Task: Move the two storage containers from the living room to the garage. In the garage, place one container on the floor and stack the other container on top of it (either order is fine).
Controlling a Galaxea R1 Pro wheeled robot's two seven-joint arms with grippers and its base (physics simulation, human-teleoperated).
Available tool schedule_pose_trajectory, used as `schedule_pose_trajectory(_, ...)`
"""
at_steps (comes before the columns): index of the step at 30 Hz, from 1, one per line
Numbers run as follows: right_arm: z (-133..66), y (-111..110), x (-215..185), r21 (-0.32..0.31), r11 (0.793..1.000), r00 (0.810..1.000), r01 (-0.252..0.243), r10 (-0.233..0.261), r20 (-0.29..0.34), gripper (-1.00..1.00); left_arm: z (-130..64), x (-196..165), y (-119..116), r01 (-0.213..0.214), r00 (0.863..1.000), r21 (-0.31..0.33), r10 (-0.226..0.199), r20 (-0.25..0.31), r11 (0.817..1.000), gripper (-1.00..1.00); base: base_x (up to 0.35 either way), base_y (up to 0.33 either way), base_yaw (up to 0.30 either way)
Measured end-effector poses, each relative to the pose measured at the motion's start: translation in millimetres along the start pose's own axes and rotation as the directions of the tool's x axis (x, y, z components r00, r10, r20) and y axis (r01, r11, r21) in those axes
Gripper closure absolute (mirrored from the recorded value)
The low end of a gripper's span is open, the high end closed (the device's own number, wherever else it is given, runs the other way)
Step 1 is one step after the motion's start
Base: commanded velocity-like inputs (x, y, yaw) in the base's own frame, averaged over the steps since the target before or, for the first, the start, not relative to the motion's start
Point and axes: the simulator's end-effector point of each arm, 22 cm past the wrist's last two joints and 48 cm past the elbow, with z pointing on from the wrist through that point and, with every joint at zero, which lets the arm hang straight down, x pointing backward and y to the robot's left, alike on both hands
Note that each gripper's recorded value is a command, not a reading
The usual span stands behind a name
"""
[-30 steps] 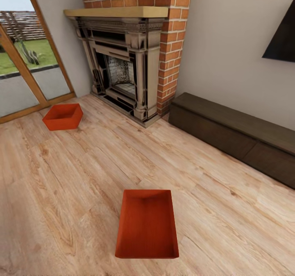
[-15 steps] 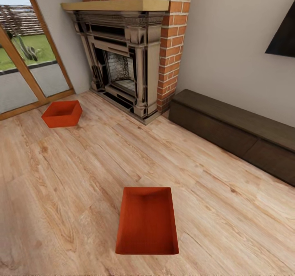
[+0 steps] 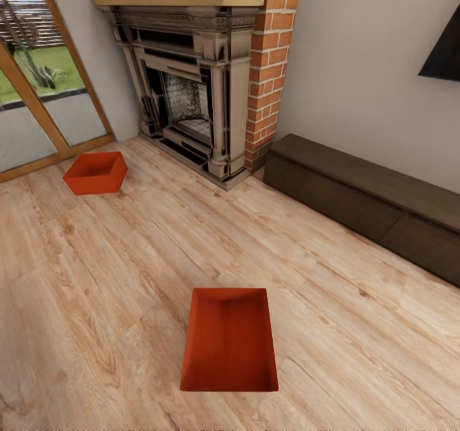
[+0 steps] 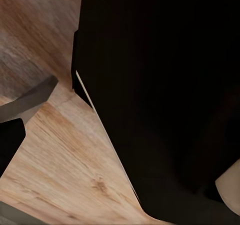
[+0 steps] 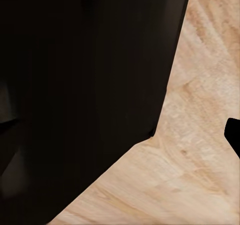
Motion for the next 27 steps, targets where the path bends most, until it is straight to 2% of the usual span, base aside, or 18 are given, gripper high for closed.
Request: schedule_pose_trajectory(27,1.4,0.5,17.5,-0.003,1.0,0.999,-0.003,0.003,-0.044,-1.0,-0.2,16.4,4.0,-0.001,0.999,-0.01,0.0,-0.042,1.0,-1.0,0.0,0.0,0.0)
